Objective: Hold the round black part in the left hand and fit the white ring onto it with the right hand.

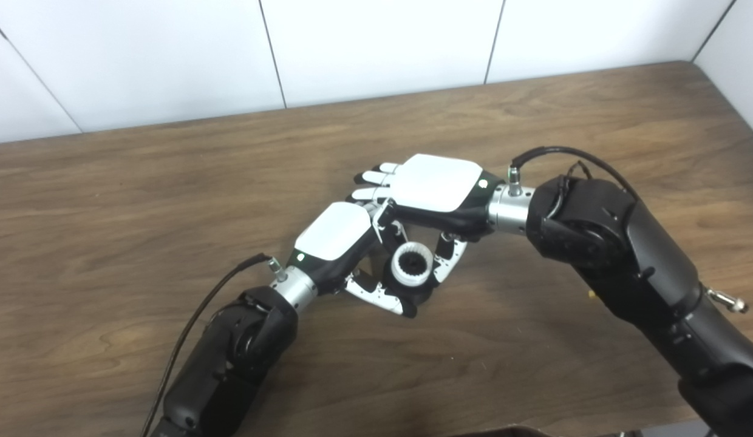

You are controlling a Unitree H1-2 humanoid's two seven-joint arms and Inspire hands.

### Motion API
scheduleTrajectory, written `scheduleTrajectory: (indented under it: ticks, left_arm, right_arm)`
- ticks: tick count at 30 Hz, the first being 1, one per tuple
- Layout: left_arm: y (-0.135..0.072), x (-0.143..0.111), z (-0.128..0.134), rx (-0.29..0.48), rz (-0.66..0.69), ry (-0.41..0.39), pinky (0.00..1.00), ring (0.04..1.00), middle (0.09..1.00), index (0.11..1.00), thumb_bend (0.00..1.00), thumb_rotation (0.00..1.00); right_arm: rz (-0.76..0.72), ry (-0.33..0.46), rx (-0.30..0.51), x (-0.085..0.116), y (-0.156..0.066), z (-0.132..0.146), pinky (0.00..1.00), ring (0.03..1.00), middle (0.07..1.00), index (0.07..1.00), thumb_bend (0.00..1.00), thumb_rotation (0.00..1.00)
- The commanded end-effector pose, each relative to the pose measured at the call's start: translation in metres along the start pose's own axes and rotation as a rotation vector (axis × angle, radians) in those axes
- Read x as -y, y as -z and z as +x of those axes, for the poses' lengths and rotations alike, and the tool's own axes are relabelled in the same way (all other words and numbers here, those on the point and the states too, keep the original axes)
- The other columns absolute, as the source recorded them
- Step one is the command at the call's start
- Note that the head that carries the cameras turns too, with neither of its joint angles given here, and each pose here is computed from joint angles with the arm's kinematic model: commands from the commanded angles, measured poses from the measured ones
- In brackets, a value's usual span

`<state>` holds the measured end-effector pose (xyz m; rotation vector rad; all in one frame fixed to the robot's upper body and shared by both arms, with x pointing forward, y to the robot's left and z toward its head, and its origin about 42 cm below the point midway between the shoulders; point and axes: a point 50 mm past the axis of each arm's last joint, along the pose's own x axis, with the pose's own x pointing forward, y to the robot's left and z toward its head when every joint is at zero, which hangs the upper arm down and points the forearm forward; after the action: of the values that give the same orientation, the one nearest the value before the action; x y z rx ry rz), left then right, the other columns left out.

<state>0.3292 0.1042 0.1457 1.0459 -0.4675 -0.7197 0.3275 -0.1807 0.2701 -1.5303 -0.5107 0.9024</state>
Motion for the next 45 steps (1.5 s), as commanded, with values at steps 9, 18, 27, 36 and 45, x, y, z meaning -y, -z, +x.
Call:
scheduleTrajectory:
  ticks: [9, 18, 27, 36, 45]
  left_arm:
    - [-0.0048, -0.0149, 0.0075, 0.032, 0.01, -0.056, 1.0, 0.912, 0.869, 0.48, 0.51, 0.05]
    - [-0.0037, -0.0135, 0.0071, 0.03, 0.006, -0.057, 1.0, 0.914, 0.865, 0.48, 0.51, 0.05]
    - [-0.0036, -0.0124, 0.0062, 0.031, 0.006, -0.056, 1.0, 0.911, 0.86, 0.48, 0.51, 0.05]
    - [-0.0034, -0.0118, 0.0058, 0.031, 0.007, -0.051, 1.0, 0.917, 0.864, 0.48, 0.51, 0.05]
    - [-0.0036, -0.0114, 0.0053, 0.032, 0.01, -0.048, 1.0, 0.917, 0.87, 0.48, 0.51, 0.05]
  right_arm:
    - [-0.039, 0.051, 0.027, 0.0135, -0.0056, -0.0016, 1.0, 1.0, 0.949, 0.482, 0.51, 0.14]
    - [-0.049, 0.055, 0.014, 0.0132, -0.0041, -0.0002, 1.0, 1.0, 0.95, 0.483, 0.51, 0.14]
    - [-0.044, 0.056, 0.011, 0.0123, -0.0036, 0.0009, 1.0, 1.0, 0.951, 0.483, 0.51, 0.13]
    - [-0.038, 0.051, 0.008, 0.011, -0.0046, 0.0005, 1.0, 1.0, 0.951, 0.482, 0.51, 0.14]
    - [-0.037, 0.052, 0.003, 0.0113, -0.0047, -0.0005, 1.0, 1.0, 0.96, 0.486, 0.51, 0.14]
